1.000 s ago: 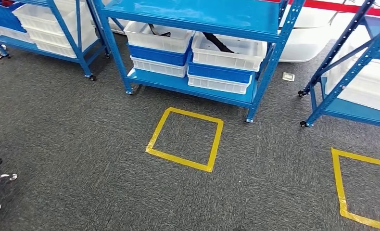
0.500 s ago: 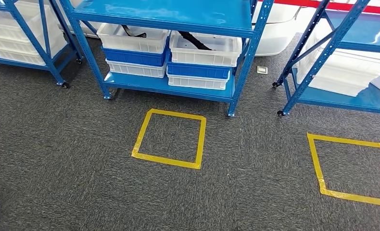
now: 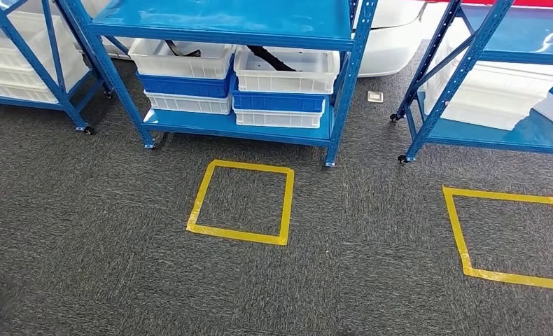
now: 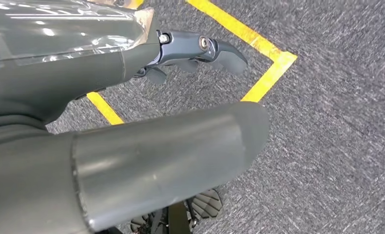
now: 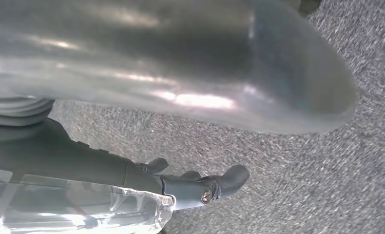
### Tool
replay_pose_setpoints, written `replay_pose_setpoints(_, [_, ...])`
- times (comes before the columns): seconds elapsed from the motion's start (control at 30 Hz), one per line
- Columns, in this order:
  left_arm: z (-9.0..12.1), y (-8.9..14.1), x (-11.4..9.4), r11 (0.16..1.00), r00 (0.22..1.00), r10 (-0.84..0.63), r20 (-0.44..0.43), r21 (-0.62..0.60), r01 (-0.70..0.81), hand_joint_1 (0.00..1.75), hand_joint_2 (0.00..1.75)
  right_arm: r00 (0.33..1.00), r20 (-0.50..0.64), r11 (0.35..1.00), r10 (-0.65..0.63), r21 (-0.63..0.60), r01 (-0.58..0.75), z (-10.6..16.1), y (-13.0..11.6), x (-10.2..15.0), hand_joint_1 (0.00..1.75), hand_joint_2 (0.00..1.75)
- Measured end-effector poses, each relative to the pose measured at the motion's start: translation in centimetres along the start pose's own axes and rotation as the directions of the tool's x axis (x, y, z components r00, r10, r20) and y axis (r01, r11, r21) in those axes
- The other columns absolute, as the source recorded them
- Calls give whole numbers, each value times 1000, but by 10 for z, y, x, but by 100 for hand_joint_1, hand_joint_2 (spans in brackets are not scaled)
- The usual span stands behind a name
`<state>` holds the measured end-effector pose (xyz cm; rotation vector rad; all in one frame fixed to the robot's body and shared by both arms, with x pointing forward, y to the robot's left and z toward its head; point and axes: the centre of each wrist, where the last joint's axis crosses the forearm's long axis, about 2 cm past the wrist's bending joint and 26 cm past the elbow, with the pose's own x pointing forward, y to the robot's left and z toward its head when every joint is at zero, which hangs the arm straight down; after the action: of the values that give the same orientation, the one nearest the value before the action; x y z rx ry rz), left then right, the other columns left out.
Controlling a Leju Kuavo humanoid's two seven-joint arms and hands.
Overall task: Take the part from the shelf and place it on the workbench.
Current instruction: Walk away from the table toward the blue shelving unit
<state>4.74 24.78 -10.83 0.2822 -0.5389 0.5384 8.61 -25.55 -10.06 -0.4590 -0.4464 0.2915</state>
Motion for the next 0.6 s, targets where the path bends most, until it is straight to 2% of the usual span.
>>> replay_pose_setpoints(0.6, [1,0,-1,1000,1000,6,3,8,-6,0,0,1000,6,1000,16,1,-16,-1,0,3,0,0])
